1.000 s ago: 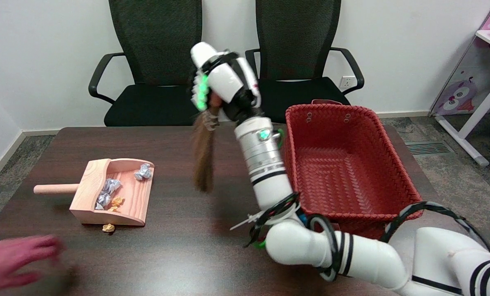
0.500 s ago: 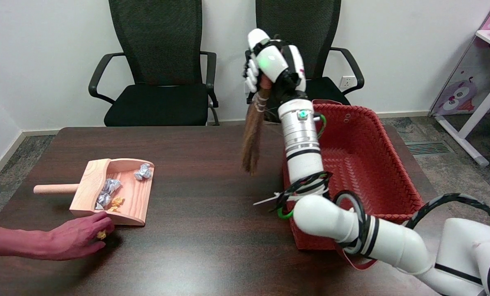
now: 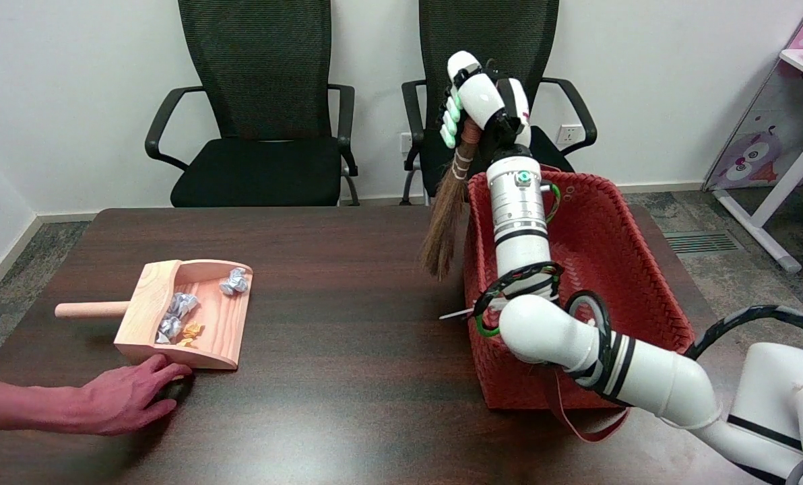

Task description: Sweep the paper ball into the dustpan.

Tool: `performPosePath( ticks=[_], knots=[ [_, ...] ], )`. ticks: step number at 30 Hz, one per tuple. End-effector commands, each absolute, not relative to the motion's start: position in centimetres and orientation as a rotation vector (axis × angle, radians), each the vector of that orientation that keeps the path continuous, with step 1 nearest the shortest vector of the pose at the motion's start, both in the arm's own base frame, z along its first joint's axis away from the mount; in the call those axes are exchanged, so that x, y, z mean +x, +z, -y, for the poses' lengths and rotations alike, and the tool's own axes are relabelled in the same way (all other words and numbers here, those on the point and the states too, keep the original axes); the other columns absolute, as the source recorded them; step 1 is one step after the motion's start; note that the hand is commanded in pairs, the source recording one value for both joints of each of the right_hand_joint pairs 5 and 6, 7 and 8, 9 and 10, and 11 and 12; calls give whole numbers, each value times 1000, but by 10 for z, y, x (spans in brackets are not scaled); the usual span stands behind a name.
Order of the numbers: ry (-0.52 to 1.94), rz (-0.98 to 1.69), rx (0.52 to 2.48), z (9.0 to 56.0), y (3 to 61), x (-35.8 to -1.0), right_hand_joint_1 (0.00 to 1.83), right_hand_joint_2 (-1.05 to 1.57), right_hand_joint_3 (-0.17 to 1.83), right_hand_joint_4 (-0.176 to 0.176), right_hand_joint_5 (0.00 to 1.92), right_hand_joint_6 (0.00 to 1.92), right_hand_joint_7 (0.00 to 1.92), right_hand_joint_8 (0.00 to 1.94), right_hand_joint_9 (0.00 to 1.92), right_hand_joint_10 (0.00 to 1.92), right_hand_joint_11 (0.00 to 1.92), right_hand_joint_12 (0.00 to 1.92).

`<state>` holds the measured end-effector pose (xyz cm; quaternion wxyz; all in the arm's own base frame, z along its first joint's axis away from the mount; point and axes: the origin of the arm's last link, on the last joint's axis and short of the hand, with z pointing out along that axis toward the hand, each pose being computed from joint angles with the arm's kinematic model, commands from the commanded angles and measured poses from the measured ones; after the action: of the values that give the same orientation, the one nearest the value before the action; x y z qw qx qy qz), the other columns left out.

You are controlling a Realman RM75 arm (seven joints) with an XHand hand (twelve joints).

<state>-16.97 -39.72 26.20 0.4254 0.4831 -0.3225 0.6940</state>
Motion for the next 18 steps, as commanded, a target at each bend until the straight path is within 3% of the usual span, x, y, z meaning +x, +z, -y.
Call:
performPosePath(
  ticks=[1, 18],
  knots=[
    [1753, 826, 1146, 409, 280, -178, 783, 1571, 1832, 55, 1920, 1920, 1920, 1920, 1920, 1920, 1920, 1920],
    [1749, 871, 1131, 411, 272, -181, 769, 1571, 1833, 57, 1920, 1920, 1920, 1920, 1920, 1920, 1920, 1920]
  ],
)
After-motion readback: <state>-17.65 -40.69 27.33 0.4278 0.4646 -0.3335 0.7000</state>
